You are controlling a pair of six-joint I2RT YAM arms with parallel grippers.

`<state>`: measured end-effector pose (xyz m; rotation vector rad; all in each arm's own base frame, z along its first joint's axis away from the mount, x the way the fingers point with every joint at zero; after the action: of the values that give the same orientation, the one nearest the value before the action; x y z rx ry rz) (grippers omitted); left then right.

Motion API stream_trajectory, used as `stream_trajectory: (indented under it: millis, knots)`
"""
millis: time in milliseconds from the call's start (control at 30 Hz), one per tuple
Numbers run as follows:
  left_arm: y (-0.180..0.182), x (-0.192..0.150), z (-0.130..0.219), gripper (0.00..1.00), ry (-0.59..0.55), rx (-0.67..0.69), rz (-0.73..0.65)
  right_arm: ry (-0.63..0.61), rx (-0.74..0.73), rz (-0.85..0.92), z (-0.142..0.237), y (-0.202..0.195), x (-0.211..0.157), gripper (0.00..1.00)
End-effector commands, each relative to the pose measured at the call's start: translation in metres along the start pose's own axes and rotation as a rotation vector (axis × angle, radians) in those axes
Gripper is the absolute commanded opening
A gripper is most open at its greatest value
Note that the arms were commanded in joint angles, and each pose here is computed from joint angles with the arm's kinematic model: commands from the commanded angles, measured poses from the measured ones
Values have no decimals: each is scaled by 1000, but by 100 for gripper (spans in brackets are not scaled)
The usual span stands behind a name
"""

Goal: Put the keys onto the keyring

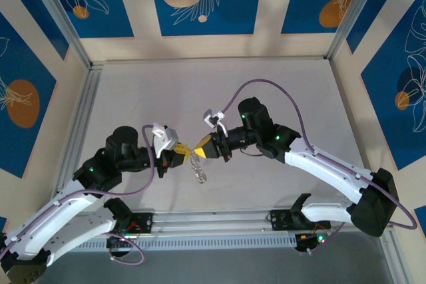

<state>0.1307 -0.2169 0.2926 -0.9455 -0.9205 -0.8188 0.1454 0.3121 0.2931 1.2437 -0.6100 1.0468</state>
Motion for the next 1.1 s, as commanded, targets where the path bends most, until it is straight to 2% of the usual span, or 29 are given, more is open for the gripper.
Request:
stream_trajectory:
  millis: [0, 633, 1067]
  knots:
    - [-9, 15, 5, 0, -58, -23, -66, 1, 11, -10, -1, 3, 8, 0]
    - [-11, 15, 7, 0, -66, -27, -75, 41, -36, -163, 3, -21, -1, 0]
    - [-12, 16, 8, 0, -73, -28, -79, 53, -42, -185, 2, -26, -3, 0]
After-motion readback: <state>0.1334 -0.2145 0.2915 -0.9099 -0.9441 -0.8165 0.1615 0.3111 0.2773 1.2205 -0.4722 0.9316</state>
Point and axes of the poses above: each hand's point on the last joint's axis, 136 mm out from that joint toward the fingers, its own z axis back along the fingers, its own y axis along the line the jaws close on, x = y × z, the point moved 3 cm from there along z, back along the fingers, and after that the axes turned 8 degrees about z, right-handed, at the moved point
